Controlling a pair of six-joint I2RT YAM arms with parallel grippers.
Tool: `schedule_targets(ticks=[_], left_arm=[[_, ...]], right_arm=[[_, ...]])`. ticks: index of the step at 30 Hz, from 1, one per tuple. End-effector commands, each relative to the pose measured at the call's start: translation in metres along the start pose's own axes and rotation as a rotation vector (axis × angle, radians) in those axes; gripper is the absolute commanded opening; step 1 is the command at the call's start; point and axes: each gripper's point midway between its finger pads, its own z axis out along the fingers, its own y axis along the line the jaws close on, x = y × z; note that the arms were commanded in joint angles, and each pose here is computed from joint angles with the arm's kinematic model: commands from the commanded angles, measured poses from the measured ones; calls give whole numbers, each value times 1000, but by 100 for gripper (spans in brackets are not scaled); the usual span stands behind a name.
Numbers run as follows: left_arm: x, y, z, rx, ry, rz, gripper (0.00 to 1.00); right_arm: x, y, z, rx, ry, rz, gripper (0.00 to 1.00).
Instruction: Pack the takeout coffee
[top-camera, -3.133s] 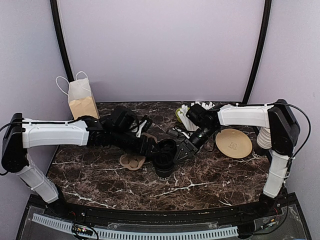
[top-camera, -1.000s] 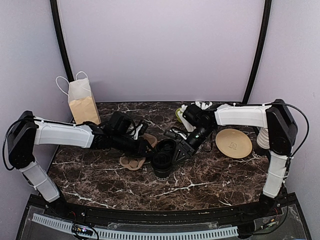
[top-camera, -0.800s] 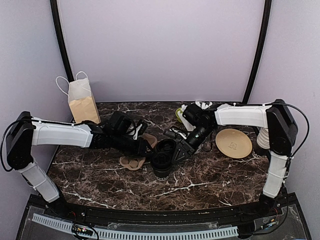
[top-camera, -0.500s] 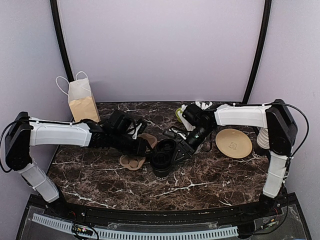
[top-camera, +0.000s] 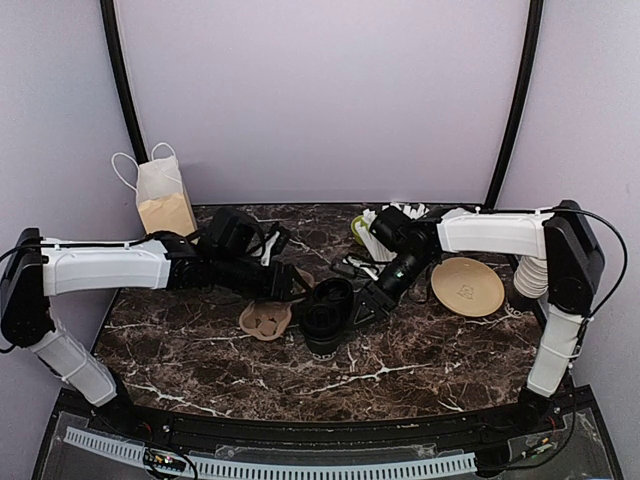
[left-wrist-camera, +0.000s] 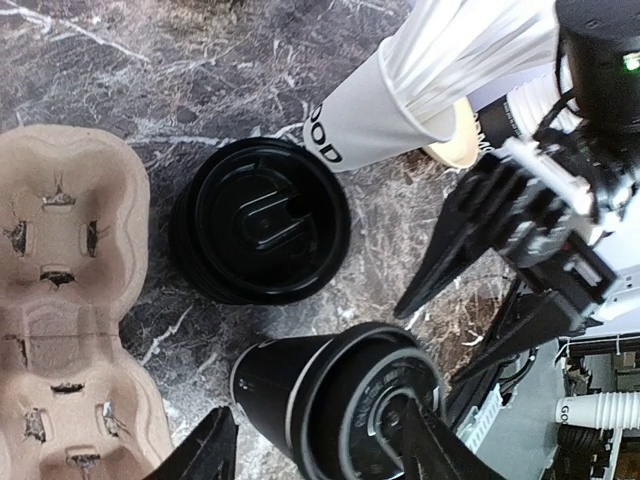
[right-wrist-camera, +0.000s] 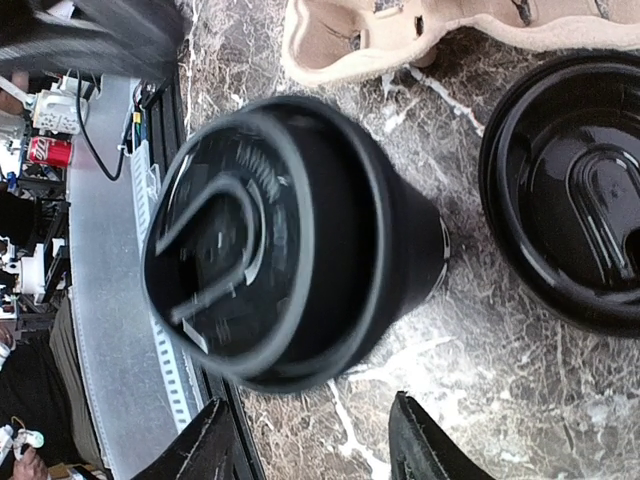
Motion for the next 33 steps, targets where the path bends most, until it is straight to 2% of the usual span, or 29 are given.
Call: schedule_targets(ticks=[1, 4, 8, 12, 23, 33], left_arm=[[3, -6, -23, -7, -13, -10, 60], [20, 6, -27, -48, 29, -84, 60], [37, 8, -39, -25, 37, -174, 59], [55, 9, -39, 17, 71, -233, 53], [58, -4, -20, 127, 108, -242, 48], [58, 1, 0, 107, 148, -229, 47]], right_arm=[[4, 6, -4, 24, 0, -52, 54], [1, 4, -6, 49, -4, -68, 49], [-10, -4, -10, 103, -22, -90, 43], [-17, -17, -11, 166, -24, -84, 41], [-21, -27, -10, 207, -20, -80, 41], [-21, -18, -12, 173, -26, -89, 41]])
